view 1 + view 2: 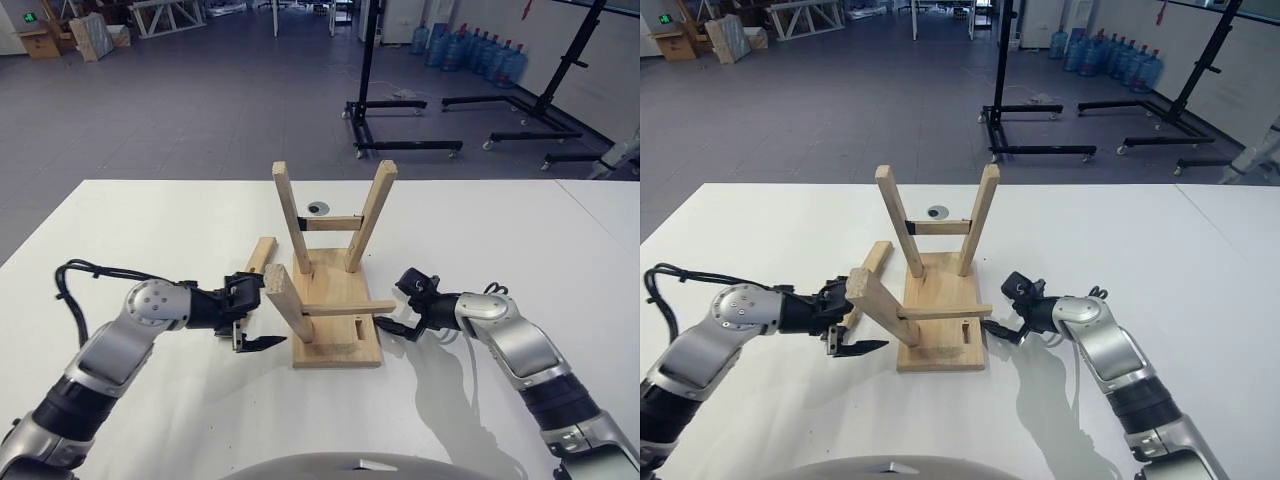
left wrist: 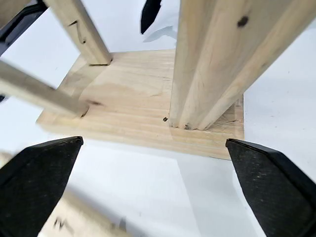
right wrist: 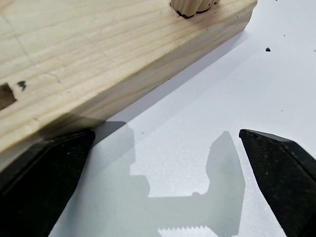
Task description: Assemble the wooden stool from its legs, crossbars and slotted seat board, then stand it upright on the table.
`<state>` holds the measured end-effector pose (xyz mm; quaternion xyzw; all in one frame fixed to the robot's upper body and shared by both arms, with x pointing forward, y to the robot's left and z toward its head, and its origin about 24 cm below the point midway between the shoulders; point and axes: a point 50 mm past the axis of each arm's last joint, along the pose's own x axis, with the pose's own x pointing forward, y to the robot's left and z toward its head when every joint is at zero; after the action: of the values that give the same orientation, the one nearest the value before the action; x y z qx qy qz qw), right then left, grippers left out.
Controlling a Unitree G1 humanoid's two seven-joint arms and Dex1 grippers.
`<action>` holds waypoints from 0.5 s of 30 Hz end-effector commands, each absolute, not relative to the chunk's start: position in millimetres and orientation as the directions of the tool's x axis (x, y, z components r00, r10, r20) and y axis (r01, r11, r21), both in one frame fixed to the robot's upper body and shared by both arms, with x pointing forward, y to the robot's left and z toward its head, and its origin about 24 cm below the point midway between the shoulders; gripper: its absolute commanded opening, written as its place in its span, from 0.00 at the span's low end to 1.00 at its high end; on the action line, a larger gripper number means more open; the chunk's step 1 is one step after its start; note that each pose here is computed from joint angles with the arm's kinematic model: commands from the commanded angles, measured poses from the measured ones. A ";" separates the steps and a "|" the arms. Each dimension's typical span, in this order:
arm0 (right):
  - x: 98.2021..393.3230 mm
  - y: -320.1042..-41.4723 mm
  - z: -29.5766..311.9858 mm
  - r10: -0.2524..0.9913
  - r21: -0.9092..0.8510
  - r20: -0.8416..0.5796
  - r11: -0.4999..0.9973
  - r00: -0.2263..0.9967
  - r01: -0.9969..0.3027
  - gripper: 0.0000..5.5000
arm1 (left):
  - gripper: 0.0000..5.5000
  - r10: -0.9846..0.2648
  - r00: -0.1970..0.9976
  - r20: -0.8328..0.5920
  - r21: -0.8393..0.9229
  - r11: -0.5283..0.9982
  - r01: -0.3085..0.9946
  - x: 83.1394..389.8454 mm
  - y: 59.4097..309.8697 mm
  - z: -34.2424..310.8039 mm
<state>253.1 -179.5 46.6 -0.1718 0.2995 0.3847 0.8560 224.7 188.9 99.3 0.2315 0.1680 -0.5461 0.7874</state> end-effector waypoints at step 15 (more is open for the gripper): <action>258.6 -188.6 35.7 0.447 -0.078 -0.669 0.752 0.594 -0.654 0.98 | 0.98 -0.368 0.719 -0.590 -0.047 0.904 0.424 244.4 192.5 74.4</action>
<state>260.8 -179.0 43.2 -0.1506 0.2962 0.3331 0.8824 241.8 192.4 78.5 0.0624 0.2912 -0.2454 0.9225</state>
